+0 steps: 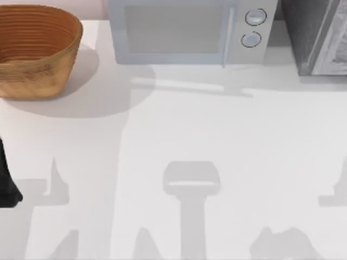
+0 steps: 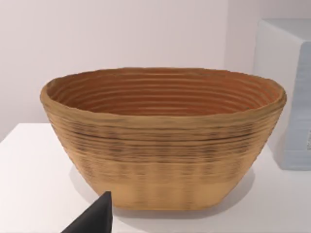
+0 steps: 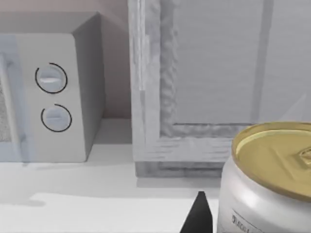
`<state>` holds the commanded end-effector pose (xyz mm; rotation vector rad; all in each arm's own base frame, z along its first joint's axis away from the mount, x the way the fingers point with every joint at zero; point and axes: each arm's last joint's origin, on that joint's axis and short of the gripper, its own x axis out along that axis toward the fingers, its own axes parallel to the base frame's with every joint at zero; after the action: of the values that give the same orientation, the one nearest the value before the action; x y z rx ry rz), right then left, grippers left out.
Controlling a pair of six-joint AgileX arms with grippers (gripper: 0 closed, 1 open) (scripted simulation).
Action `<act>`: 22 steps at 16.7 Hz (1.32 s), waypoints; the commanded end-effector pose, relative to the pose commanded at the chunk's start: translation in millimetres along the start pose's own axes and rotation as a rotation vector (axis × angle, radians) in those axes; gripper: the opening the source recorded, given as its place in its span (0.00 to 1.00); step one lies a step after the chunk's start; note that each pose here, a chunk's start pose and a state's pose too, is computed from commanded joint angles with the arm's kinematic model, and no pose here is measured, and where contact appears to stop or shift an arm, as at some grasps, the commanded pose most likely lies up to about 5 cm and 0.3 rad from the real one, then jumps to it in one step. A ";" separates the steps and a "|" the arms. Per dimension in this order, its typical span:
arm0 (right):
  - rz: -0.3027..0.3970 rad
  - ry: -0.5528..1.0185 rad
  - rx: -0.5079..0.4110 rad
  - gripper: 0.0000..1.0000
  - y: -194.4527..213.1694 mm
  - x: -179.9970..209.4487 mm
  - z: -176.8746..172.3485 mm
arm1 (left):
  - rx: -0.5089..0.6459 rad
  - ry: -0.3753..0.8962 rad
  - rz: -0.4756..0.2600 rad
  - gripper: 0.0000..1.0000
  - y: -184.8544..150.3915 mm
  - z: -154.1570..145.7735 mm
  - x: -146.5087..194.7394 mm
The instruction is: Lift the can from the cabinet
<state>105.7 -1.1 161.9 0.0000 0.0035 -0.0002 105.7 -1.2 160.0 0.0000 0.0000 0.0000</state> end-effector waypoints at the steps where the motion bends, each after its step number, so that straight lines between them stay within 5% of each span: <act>1: 0.000 -0.003 0.000 0.00 -0.1 0.0 -1.9 | 0.000 0.000 0.000 1.00 0.0 0.0 0.0; 11: 0.054 -0.031 -0.001 0.00 -0.7 7.0 21.1 | 0.000 0.000 0.000 1.00 0.0 0.0 0.0; 16: 0.193 -0.063 -0.014 0.00 -5.2 40.6 62.3 | 0.000 0.000 0.000 1.00 0.0 0.0 0.0; 22: 0.410 -0.081 -0.037 0.00 -32.3 126.3 83.1 | 0.000 0.000 0.000 1.00 0.0 0.0 0.0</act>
<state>232.2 -33.4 244.5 -0.0366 -0.0771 0.4100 105.7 -1.2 160.0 0.0000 0.0000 0.0000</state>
